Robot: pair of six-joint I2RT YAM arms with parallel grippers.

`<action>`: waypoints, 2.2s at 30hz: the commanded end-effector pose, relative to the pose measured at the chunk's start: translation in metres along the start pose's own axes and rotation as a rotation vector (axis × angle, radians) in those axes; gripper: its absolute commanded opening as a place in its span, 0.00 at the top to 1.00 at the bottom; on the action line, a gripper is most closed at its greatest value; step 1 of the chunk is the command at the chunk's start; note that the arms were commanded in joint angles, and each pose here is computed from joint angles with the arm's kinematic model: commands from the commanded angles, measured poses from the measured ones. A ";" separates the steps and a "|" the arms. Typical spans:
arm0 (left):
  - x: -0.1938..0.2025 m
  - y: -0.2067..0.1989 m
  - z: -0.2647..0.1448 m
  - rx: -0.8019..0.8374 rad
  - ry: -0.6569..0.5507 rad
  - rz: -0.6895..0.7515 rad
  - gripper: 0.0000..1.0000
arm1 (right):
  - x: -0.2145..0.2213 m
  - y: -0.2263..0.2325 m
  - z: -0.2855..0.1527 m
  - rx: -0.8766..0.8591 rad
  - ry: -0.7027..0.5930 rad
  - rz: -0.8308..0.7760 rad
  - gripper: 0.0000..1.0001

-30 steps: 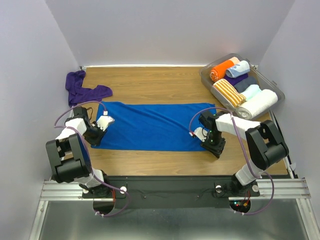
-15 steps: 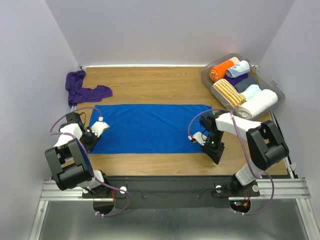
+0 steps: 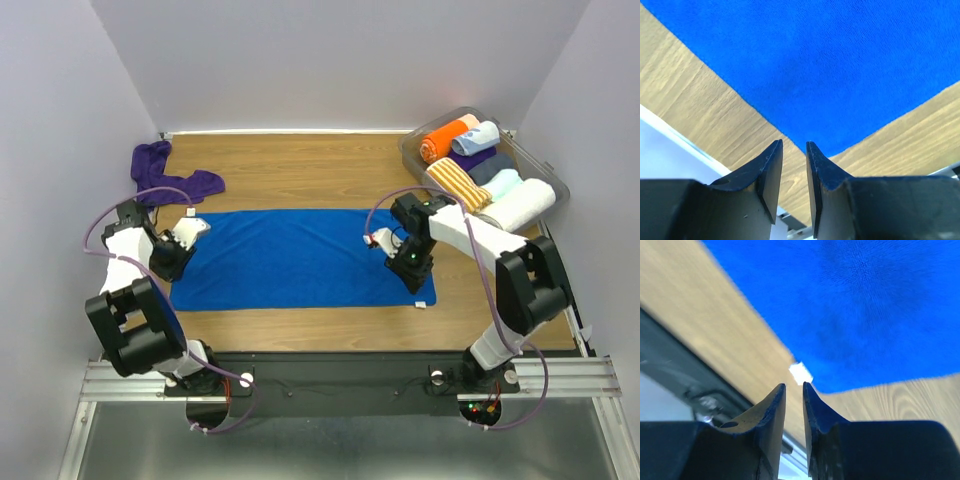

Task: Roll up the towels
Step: Flatten the towel, then fold the towel

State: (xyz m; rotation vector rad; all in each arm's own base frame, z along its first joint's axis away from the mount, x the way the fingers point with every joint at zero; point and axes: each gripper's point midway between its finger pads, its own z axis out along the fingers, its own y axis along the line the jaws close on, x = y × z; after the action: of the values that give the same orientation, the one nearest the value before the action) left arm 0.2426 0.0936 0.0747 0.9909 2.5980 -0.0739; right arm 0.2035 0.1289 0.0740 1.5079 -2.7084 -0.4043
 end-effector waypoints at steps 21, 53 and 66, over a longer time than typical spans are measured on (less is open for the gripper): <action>0.009 -0.002 0.025 0.059 -0.006 -0.052 0.63 | 0.026 -0.014 0.020 0.106 0.051 -0.003 0.57; -0.193 0.163 -0.094 -0.277 -0.805 -0.386 0.06 | -0.100 -0.220 -0.066 0.520 -0.365 0.351 0.62; -0.178 0.157 -0.062 -0.277 -0.705 -0.354 0.06 | -0.075 -0.245 -0.030 0.577 -0.223 0.306 0.62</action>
State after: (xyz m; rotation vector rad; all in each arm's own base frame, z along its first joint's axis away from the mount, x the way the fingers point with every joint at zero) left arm 0.4485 0.1122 0.1974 0.2621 2.0477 -0.1526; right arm 0.4427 0.0712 0.0618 1.0989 -3.3663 0.1841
